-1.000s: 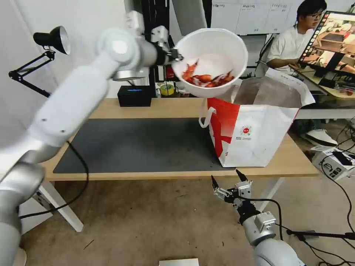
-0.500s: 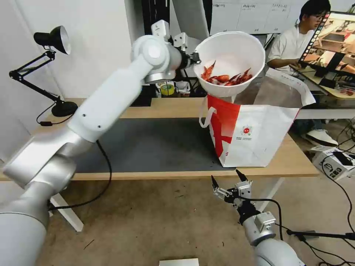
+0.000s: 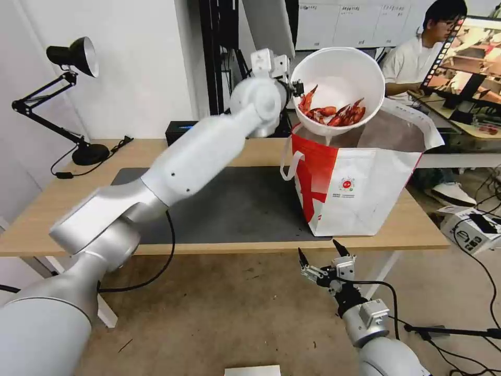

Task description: Pick up the trash from the table and place it into the takeout bag.

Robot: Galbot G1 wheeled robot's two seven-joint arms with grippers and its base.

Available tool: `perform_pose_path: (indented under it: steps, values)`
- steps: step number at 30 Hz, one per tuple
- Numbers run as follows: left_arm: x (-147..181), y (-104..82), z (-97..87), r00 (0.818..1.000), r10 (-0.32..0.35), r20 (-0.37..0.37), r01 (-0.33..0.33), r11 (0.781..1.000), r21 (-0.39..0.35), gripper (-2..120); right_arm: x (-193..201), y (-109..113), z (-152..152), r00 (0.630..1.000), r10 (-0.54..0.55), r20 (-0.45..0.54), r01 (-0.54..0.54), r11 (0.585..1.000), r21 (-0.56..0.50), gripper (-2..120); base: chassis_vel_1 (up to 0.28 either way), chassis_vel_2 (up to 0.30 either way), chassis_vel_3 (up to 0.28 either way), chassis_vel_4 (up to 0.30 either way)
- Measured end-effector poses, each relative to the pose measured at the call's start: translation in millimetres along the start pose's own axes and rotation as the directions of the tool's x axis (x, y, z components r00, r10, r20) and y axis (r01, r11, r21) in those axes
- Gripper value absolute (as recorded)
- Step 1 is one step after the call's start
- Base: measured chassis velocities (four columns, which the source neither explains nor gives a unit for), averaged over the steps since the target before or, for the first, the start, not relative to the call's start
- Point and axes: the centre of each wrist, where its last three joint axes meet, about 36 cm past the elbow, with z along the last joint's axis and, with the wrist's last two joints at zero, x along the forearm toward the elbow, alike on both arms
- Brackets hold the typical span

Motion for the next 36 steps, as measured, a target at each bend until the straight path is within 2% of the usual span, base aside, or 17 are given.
perform_pose_path:
  steps: [2, 3, 6, 11, 14, 16, 17, 18, 20, 21, 25, 27, 31, 32, 34, 36]
  values:
    - [7, 1.5, 12.7, 0.999, 0.038, 0.012, -0.037, 0.994, -0.102, 0, 0, 0, 0, 1.0, 0.0, 0.0, 0.0, 1.0, 0.0, 100, 0.0, 0.0, 0.0, 0.0]
    - [8, 0.3, 15.7, 0.999, 0.045, 0.016, -0.042, 0.991, -0.126, 0, 0, 0, 0, 1.0, 0.0, 0.0, 0.0, 1.0, 0.0, 100, 0.0, 0.0, 0.0, 0.0]
    - [9, -2.1, 17.9, 0.998, 0.057, 0.012, -0.055, 0.989, -0.141, 0, 0, 0, 0, 1.0, 0.0, 0.0, 0.0, 1.0, 0.0, 100, 0.0, 0.0, 0.0, 0.0]
    - [12, -6.8, 15.1, 0.996, 0.092, -0.019, -0.094, 0.987, -0.133, 0, 0, 0, 0, 1.0, 0.0, 0.0, 0.0, 1.0, 0.0, 100, 0.0, 0.0, 0.0, 0.0]
    - [15, -14.0, 8.1, 0.985, 0.139, -0.102, -0.147, 0.987, -0.07, 0, 0, 0, 0, 1.0, 0.0, 0.0, 0.0, 1.0, 0.0, 100, 0.0, 0.0, 0.0, 0.0]
    - [15, -15.0, 6.8, 0.982, 0.146, -0.117, -0.154, 0.986, -0.059, 0, 0, 0, 0, 1.0, 0.0, 0.0, 0.0, 1.0, 0.0, 100, 0.0, 0.0, 0.0, 0.0]
    - [15, -15.8, 3.6, 0.973, 0.159, -0.168, -0.168, 0.985, -0.041, 0, 0, 0, 0, 1.0, 0.0, 0.0, 0.0, 1.0, 0.0, 100, 0.0, 0.0, 0.0, 0.0]
    - [15, -15.8, 3.6, 0.973, 0.159, -0.168, -0.168, 0.985, -0.041, 0, 0, 0, 0, 1.0, 0.0, 0.0, 0.0, 1.0, 0.0, 100, 0.0, 0.0, 0.0, 0.0]
    - [16, -15.6, 1.0, 0.957, 0.166, -0.237, -0.179, 0.983, -0.034, 1, 0, 0, 0, 1.0, 0.0, 0.0, 0.0, 1.0, 0.0, 100, 0.0, 0.0, 0.0, 0.0]
    - [17, -15.7, 0.6, 0.95, 0.164, -0.266, -0.18, 0.983, -0.038, 7, 0, 0, 0, 1.0, 0.0, 0.0, 0.0, 1.0, 0.0, 100, 0.0, 0.0, 0.0, 0.0]
    - [19, -16.3, 1.3, 0.936, 0.172, -0.308, -0.192, 0.981, -0.036, 15, 0, 0, 0, 1.0, 0.0, 0.0, 0.0, 1.0, 0.0, 100, 0.0, 0.0, 0.0, 0.0]
    - [21, -16.1, 1.7, 0.924, 0.179, -0.336, -0.201, 0.979, -0.032, 27, 0, 0, 0, 1.0, 0.0, 0.0, 0.0, 1.0, 0.0, 100, 0.0, 0.0, 0.0, 0.0]
    - [21, -13.9, 1.1, 0.917, 0.181, -0.355, -0.204, 0.979, -0.026, 35, 0, 0, 0, 1.0, 0.0, 0.0, 0.0, 1.0, 0.0, 100, 0.0, 0.0, 0.0, 0.0]
    - [21, -11.6, -0.2, 0.916, 0.18, -0.36, -0.201, 0.979, -0.024, 43, 0, 0, 0, 1.0, 0.0, 0.0, 0.0, 1.0, 0.0, 100, 0.0, 0.0, 0.0, 0.0]
    - [22, -8.8, -2.0, 0.915, 0.179, -0.361, -0.199, 0.98, -0.018, 52, 0, 0, 0, 1.0, 0.0, 0.0, 0.0, 1.0, 0.0, 100, 0.0, 0.0, 0.0, 0.0]
    - [22, -7.8, -2.5, 0.916, 0.178, -0.36, -0.198, 0.98, -0.017, 54, 0, 0, 0, 1.0, 0.0, 0.0, 0.0, 1.0, 0.0, 100, 0.0, 0.0, 0.0, 0.0]
